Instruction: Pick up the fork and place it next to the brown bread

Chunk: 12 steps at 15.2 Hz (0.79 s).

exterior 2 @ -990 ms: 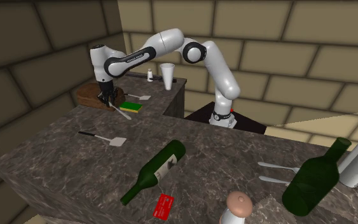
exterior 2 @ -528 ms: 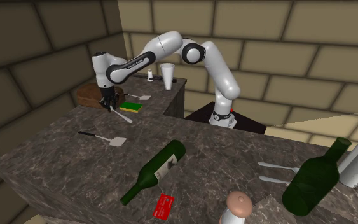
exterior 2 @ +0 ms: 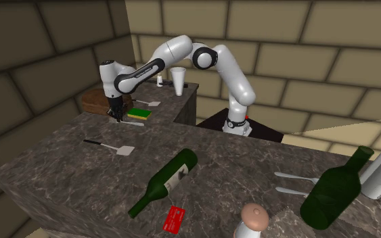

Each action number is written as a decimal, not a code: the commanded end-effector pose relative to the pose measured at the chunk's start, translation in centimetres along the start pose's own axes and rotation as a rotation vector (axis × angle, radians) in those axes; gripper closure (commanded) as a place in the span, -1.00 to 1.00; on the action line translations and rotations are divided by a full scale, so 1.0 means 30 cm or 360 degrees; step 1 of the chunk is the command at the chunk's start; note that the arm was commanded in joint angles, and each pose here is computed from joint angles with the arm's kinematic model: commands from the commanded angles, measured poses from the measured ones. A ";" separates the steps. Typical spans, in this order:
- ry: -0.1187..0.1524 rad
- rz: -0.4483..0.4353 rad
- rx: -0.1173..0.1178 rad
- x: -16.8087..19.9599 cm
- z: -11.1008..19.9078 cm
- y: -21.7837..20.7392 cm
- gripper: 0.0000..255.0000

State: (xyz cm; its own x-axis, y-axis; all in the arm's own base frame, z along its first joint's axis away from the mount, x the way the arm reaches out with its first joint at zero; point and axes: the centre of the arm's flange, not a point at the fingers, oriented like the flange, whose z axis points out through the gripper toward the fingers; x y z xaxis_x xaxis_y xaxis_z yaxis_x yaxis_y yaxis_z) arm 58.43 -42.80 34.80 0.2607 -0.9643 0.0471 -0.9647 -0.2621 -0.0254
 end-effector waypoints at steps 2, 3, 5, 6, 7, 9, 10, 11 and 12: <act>-0.0007 0.0007 -0.0012 0.005 0.014 0.011 1.00; -0.0007 0.0007 -0.0012 0.005 0.014 0.011 1.00; -0.0006 0.0007 -0.0012 0.007 0.015 0.013 -1.00; -0.0006 0.0007 -0.0012 0.008 0.015 0.011 -1.00; -0.0006 0.0007 -0.0012 0.008 0.014 0.011 -1.00; -0.0006 0.0007 -0.0012 0.009 0.014 0.010 -1.00; -0.0007 0.0007 -0.0012 0.005 0.014 0.011 -1.00; -0.0007 0.0007 -0.0012 0.005 -0.030 0.011 -1.00; -0.0007 0.0007 -0.0012 0.005 -0.074 0.010 -1.00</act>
State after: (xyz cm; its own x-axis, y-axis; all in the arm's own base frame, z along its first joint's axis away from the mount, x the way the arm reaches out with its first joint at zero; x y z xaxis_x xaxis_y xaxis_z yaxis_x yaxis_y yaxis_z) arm 58.22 -43.00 36.07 0.2563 -0.9656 0.0434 -0.9662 -0.2572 -0.0183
